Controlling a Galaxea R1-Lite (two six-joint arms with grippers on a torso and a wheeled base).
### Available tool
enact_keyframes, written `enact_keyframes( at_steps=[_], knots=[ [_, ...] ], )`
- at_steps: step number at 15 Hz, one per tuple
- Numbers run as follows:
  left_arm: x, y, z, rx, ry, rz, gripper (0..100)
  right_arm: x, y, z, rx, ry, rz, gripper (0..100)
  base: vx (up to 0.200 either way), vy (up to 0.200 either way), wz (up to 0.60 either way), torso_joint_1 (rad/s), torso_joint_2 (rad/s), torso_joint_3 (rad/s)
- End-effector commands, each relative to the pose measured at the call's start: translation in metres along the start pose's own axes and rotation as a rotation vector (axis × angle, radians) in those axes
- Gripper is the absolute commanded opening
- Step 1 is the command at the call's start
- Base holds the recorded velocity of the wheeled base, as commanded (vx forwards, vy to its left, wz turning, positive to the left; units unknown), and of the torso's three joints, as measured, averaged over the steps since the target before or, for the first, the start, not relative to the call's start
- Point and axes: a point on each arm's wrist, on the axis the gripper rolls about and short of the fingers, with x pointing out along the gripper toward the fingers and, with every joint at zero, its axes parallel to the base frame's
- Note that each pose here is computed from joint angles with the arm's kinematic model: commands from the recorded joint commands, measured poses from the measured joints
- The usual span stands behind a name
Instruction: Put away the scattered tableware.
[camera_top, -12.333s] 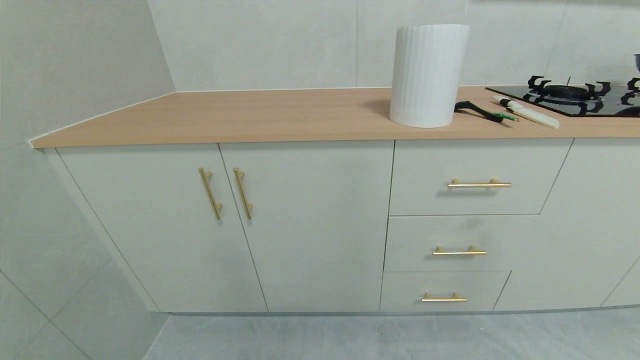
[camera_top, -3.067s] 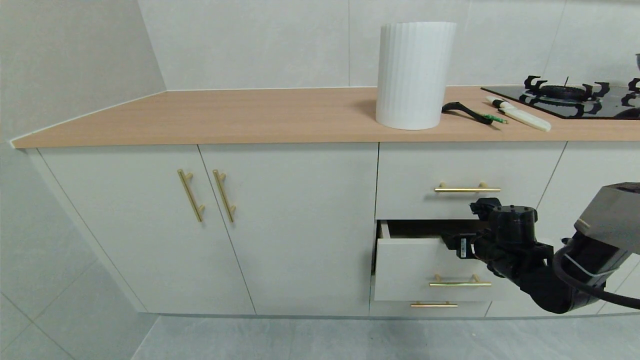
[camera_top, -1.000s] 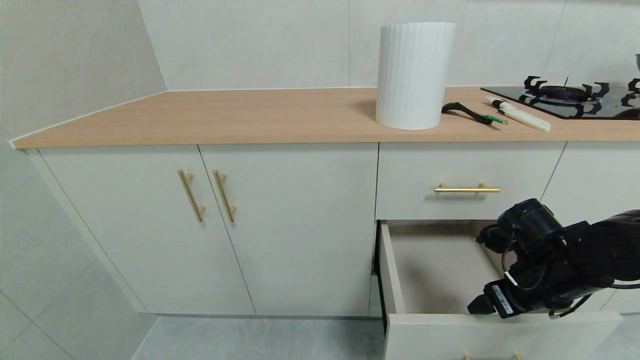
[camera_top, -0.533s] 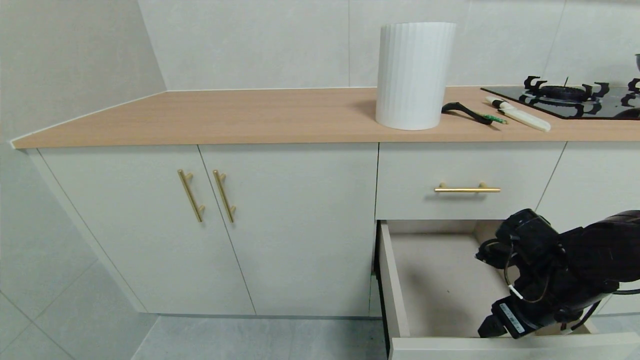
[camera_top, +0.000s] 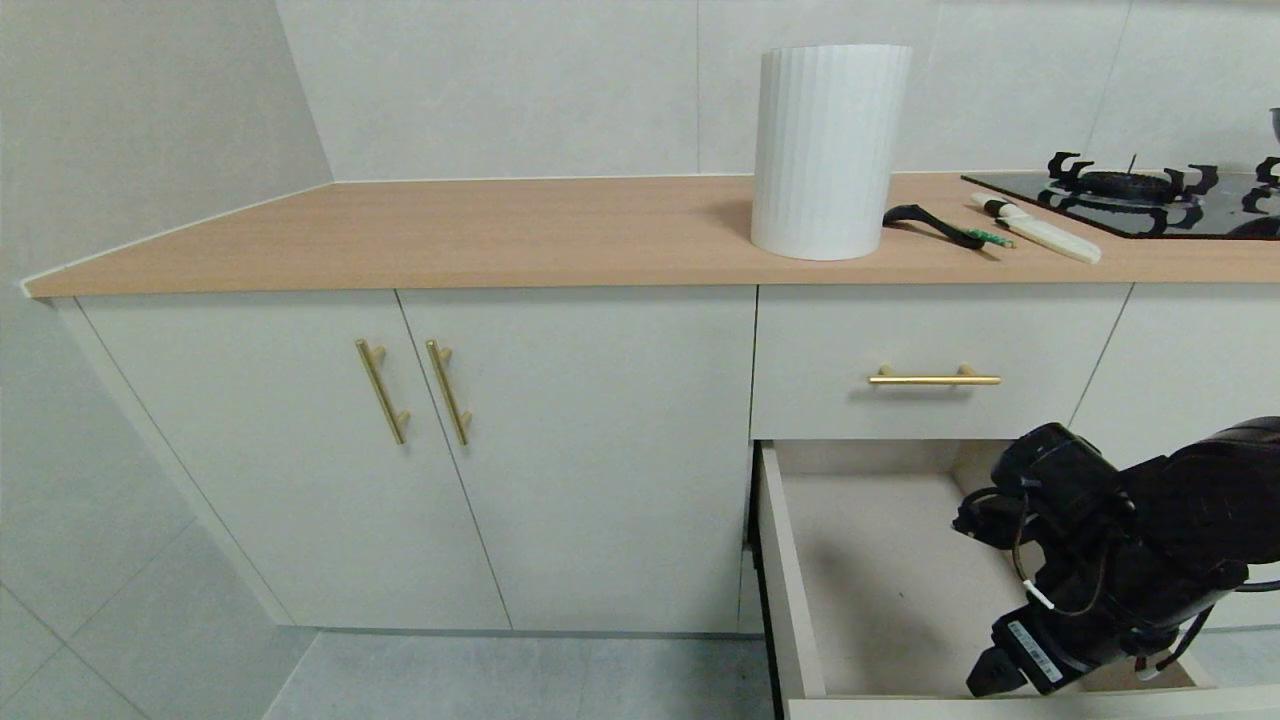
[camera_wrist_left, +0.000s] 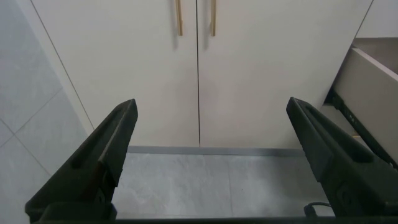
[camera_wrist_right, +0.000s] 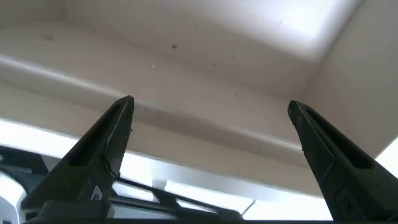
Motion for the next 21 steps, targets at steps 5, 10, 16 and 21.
enact_keyframes(
  at_steps=[5,10,16,21],
  knots=[
    [0.0,0.0,0.0,0.0,0.001,0.001,100,-0.003,0.005,-0.008,-0.062,0.077,0.0,100,0.0,0.0,0.0,0.0,0.0,0.0],
    [0.0,0.0,0.0,0.0,0.001,0.0,100,-0.027,0.001,0.013,0.069,-0.105,0.006,100,0.0,0.0,0.0,0.0,0.0,0.0],
    [0.0,0.0,0.0,0.0,0.001,0.001,100,-0.065,-0.002,0.012,0.146,-0.469,0.029,100,0.0,0.0,0.0,0.0,0.0,0.0],
    [0.0,0.0,0.0,0.0,0.001,0.0,100,-0.076,-0.006,0.01,0.182,-0.631,-0.052,100,0.0,0.0,0.0,0.0,0.0,0.0]
  ],
)
